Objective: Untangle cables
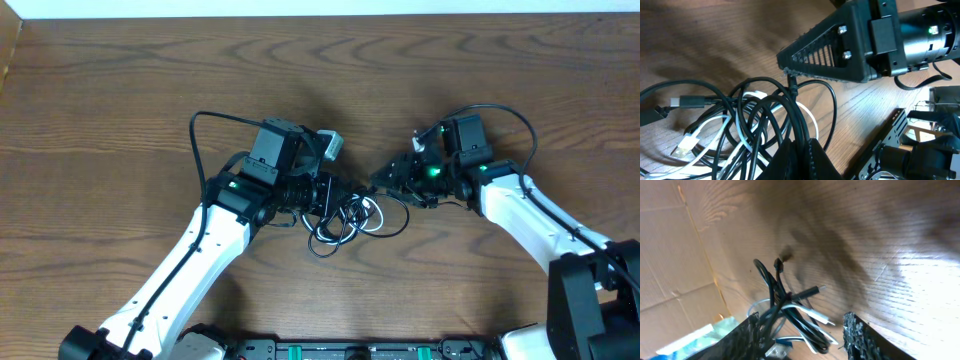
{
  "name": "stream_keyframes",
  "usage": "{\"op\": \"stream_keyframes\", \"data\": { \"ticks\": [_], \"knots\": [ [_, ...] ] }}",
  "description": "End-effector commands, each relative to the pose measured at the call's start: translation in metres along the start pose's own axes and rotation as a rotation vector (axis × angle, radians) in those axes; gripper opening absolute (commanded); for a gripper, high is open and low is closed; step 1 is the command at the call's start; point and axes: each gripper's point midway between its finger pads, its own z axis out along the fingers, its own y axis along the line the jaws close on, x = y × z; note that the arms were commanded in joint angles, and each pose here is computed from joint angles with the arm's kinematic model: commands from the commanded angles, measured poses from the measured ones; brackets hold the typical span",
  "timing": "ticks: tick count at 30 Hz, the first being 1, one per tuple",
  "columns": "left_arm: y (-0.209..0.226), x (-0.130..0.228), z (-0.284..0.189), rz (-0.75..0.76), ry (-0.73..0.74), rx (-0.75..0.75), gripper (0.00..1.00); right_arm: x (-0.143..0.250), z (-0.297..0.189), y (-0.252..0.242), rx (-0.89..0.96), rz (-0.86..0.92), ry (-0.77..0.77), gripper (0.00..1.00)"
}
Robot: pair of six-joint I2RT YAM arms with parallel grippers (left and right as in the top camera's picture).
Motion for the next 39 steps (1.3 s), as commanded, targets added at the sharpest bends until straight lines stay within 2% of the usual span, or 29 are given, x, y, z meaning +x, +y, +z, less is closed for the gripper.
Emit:
{"op": "stream_keyframes", "data": {
  "ticks": [1,9,17,28,39],
  "knots": [
    [-0.006,-0.008,-0.001,0.025,-0.008,0.022,0.08,0.001,0.002,0.010,-0.037,0.047,0.014,0.50],
    [0.006,-0.002,0.011,-0.005,0.030,0.002,0.08,0.006,0.001,0.020,-0.085,0.072,0.051,0.47],
    [0.027,0.006,0.037,-0.056,0.101,-0.021,0.08,0.005,0.002,-0.017,0.086,0.154,-0.002,0.48],
    [0.044,0.017,0.055,-0.100,0.162,-0.041,0.08,-0.001,0.007,-0.029,0.174,0.178,-0.079,0.49],
    [0.044,0.017,0.055,-0.101,0.163,-0.042,0.08,0.017,0.026,-0.029,0.274,0.169,-0.113,0.50]
  ]
}}
